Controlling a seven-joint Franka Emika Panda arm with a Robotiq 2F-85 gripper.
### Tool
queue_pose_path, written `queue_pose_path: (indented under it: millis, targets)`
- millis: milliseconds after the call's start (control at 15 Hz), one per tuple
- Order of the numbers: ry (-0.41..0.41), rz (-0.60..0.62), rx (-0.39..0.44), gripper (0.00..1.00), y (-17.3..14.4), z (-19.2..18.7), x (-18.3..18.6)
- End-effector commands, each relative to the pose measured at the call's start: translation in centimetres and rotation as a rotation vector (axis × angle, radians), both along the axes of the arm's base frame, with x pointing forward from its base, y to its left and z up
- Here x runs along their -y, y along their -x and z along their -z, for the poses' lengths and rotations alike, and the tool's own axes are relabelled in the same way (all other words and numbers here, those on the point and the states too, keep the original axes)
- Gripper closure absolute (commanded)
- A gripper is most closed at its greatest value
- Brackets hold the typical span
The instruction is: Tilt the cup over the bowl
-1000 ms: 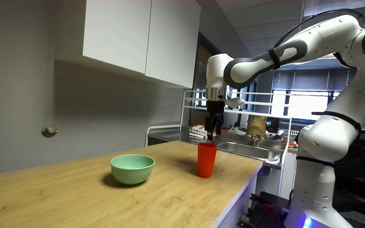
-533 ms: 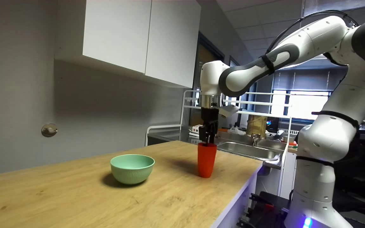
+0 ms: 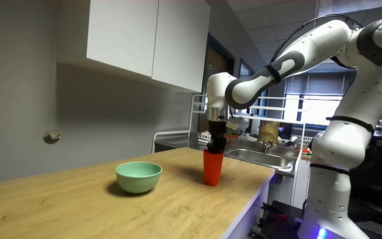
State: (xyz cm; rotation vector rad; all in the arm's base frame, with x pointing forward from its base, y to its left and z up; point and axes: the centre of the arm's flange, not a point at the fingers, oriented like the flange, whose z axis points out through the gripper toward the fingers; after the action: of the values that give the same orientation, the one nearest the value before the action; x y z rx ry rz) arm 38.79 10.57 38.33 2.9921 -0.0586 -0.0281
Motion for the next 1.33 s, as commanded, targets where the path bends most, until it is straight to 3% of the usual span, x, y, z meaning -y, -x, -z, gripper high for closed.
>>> queue_pose_path:
  millis: [0,133,733,1267]
  targets:
    - [0.028,0.039,0.000,0.98,-0.5,-0.5,-1.1]
    - [0.071,0.056,-0.002,0.98,-0.8,-1.1,-2.2]
    - [0.448,0.169,0.024,0.98,-4.6,-5.5,-11.3]
    - [0.572,0.170,-0.013,0.99,-12.5,-6.7,-17.3]
